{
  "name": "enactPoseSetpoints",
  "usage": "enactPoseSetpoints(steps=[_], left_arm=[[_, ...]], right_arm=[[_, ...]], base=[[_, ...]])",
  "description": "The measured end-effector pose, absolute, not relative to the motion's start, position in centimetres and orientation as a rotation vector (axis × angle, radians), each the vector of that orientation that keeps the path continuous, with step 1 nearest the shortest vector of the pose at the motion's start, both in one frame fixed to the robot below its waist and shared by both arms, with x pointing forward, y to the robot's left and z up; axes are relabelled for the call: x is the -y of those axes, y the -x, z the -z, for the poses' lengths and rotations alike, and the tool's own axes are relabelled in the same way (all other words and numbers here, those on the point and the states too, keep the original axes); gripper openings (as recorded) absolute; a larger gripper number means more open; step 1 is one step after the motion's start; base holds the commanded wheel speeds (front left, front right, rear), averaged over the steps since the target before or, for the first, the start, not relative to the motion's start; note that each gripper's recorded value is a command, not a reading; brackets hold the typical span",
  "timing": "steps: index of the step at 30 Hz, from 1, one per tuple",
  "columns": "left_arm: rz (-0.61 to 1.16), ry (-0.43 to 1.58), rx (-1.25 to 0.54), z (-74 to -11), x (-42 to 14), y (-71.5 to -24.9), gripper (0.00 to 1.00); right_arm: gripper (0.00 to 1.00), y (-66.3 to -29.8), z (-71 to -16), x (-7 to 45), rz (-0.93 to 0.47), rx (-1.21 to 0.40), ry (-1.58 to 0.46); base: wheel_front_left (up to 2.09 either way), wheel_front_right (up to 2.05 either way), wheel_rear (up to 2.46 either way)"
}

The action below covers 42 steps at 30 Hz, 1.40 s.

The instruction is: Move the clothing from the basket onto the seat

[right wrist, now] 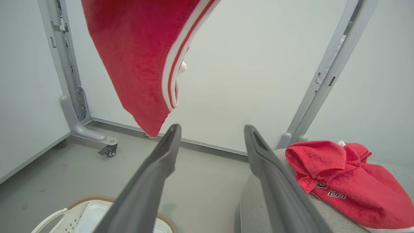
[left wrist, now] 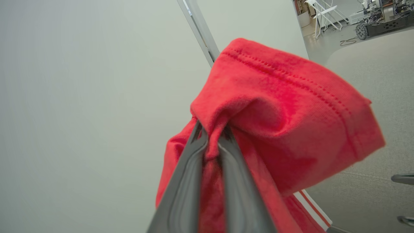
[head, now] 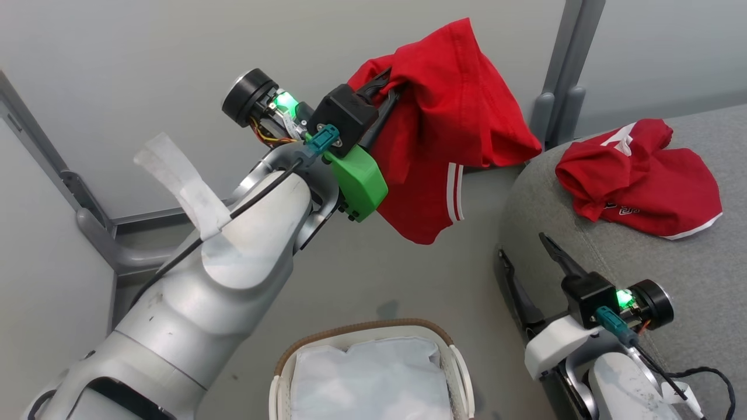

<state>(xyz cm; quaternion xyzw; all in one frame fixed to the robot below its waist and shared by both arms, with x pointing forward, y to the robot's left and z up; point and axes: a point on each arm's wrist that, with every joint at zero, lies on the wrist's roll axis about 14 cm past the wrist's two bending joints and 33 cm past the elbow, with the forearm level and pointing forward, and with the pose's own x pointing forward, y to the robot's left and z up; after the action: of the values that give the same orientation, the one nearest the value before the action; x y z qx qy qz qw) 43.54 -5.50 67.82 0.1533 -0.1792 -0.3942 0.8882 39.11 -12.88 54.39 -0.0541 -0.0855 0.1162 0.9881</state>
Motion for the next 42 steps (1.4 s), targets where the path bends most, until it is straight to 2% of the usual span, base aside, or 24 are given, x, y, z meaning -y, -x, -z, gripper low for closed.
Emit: enactPoseSetpoints(steps=[15, 26, 27, 28, 29, 30, 31, 42], left_arm=[[0.856, -0.317, 0.432, -70.3, 6.2, -41.5, 0.00], [0.881, -0.297, 0.443, -70.8, 6.5, -40.5, 0.00], [0.883, -0.294, 0.442, -70.7, 6.5, -40.5, 0.00], [0.883, -0.292, 0.440, -70.7, 6.5, -40.5, 0.00], [0.883, -0.290, 0.439, -70.6, 6.4, -40.5, 0.00], [0.883, -0.289, 0.438, -70.6, 6.4, -40.6, 0.00], [0.883, -0.286, 0.436, -70.5, 6.4, -40.6, 0.00], [0.839, -0.246, 0.341, -68.3, 5.1, -42.5, 0.00]], right_arm=[[1.00, -42.4, -54.7, 8.0, -0.387, 0.143, 0.214], [1.00, -43.9, -56.1, 3.8, -0.504, 0.156, 0.210], [0.84, -44.0, -56.1, 3.5, -0.513, 0.152, 0.205], [0.49, -44.0, -56.1, 3.3, -0.519, 0.149, 0.202], [0.28, -44.0, -55.9, 3.1, -0.527, 0.144, 0.203], [0.17, -44.1, -55.9, 2.8, -0.535, 0.142, 0.203], [0.00, -44.1, -55.9, 2.7, -0.539, 0.141, 0.202], [0.00, -43.7, -56.0, 1.9, -0.567, 0.152, 0.187]], base=[[0.00, 0.00, 0.00], [0.00, 0.00, 0.00], [0.00, 0.00, 0.00], [0.00, 0.00, 0.00], [0.00, 0.00, 0.00], [0.00, 0.00, 0.00], [0.00, 0.00, 0.00], [0.00, 0.00, 0.00]])
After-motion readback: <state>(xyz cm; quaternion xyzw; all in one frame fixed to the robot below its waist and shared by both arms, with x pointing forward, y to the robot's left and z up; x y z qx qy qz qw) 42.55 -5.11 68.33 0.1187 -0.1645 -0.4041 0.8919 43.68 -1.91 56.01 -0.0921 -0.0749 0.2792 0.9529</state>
